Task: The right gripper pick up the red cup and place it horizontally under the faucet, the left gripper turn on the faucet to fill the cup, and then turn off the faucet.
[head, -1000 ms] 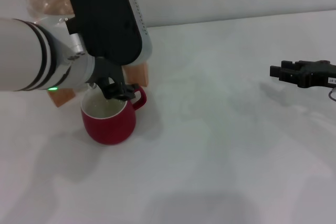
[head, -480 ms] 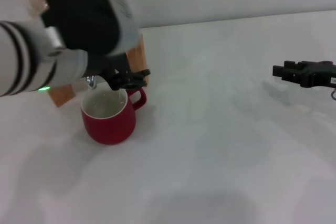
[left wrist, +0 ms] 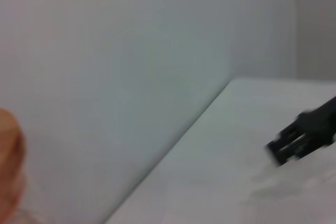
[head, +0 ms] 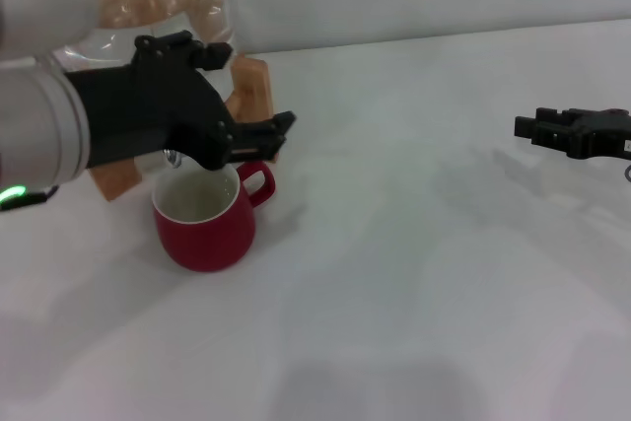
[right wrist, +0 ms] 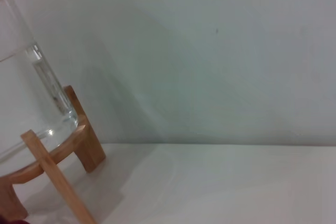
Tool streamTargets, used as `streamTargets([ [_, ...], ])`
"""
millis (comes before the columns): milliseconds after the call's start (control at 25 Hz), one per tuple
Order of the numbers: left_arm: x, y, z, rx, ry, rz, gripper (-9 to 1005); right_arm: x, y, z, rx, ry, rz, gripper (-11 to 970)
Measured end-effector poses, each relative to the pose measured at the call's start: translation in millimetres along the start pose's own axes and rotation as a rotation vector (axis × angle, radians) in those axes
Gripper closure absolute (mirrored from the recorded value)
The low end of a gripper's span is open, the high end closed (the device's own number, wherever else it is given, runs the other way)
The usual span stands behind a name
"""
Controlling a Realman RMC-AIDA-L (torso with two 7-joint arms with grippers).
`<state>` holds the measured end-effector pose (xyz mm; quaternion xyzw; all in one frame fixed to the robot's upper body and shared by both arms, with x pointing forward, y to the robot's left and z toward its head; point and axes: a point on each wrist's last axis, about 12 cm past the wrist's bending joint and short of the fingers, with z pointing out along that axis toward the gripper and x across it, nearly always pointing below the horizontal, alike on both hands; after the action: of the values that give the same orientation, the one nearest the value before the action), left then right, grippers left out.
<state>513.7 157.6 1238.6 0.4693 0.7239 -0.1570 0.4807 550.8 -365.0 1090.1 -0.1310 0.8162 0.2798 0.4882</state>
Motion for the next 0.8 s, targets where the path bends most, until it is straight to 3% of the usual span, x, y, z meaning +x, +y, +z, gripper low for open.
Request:
streamTargets([
  [200, 7.1, -11.2, -14.7, 0.044, -0.058, -0.077, 120, -2.2, -3.0, -4.3, 0.013, -0.018, -0.003, 522],
  [320, 20.6, -19.1, -32.8, 0.072, -0.139, -0.200, 120, -1.6, -5.4, -8.2, 0.025, -0.027, -0.008, 522],
  [640, 87.1, -2.5, -89.9, -0.067, -0.330, -0.531, 120, -0.6, -8.1, -13.4, 0.040, -0.035, -0.014, 522],
  [800, 114.5, 5.4, -119.0, -0.140, -0.391, -0.595, 120, -2.4, -8.1, -12.9, 0.039, -0.037, -0.025, 522],
])
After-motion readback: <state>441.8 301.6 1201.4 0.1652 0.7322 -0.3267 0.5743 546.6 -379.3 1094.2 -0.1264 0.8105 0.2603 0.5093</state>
